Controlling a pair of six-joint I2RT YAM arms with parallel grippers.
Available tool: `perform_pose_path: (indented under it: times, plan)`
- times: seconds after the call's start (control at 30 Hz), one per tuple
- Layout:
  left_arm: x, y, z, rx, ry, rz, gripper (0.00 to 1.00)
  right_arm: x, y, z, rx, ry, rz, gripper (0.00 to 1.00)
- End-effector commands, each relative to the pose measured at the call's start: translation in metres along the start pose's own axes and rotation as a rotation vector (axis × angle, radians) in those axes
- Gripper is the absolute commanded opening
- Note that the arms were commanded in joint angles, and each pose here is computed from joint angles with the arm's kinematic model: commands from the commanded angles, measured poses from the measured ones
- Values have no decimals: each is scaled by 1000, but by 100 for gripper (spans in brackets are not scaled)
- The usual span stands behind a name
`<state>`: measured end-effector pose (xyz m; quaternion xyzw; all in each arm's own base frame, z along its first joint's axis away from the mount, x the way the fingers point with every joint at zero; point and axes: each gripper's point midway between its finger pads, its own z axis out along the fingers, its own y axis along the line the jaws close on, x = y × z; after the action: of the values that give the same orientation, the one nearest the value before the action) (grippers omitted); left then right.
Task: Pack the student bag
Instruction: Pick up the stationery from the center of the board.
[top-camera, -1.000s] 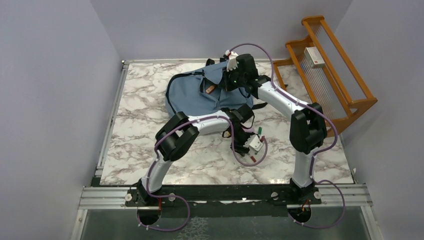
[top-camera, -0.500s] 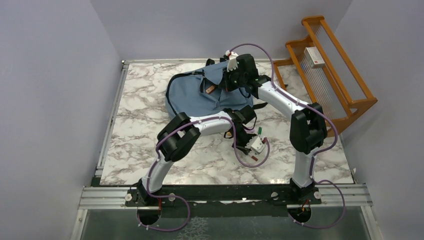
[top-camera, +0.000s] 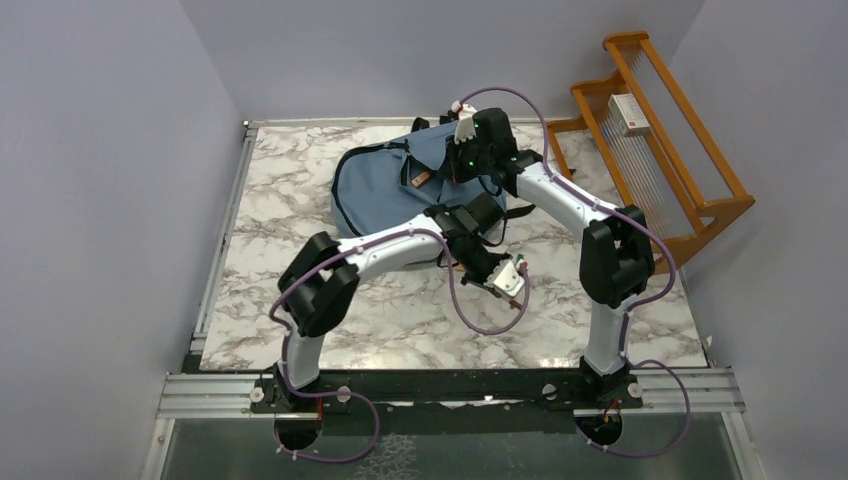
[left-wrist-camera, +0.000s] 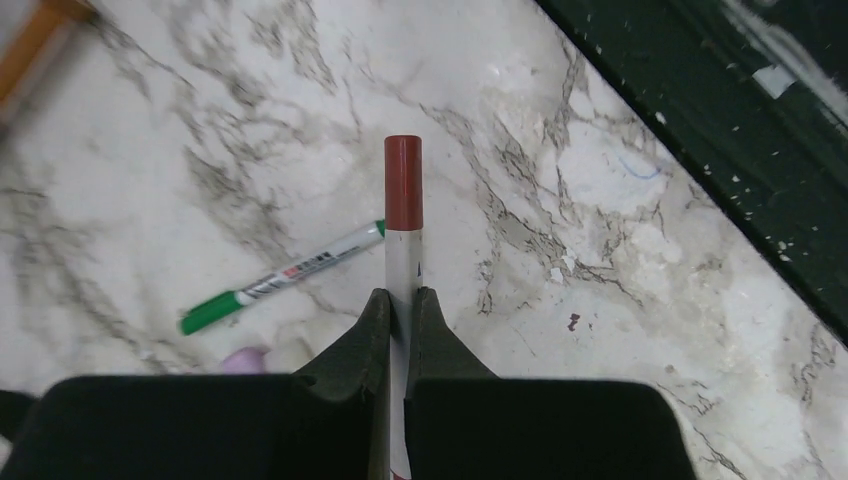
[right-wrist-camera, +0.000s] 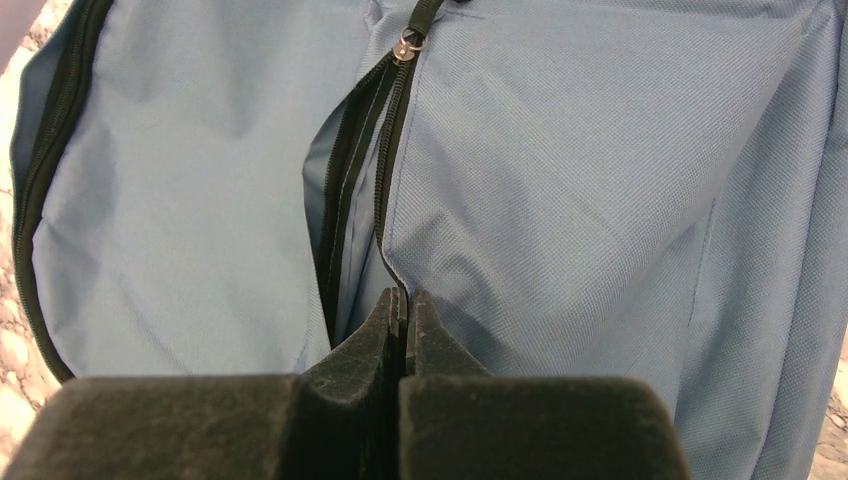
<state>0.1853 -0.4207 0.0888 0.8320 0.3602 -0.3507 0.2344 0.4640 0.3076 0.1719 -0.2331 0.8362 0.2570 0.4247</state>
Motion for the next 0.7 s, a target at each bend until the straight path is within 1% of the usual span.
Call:
perform_pose_path:
  times: [0.0,0.17,0.27,0.47,0.67]
  plan:
    - [-50,-6,-47,-56,-158,48,0,-11,-1,-13,8,-11,-13,0]
    - [-35,-23,-79,-119,-186,-32,0,-16,-4,-15,29,-33,-16,0]
    - [-24,-25,-104,-216,-224,-103,0,-18,-4,-15,35,-44,-13,0]
    - [-2,-11,-158,-502,-227,-223,0,-21,-2,-14,24,-53,4,0]
    - [23,0,-207,-815,-209,-397,0,-19,0,-12,15,-47,19,0]
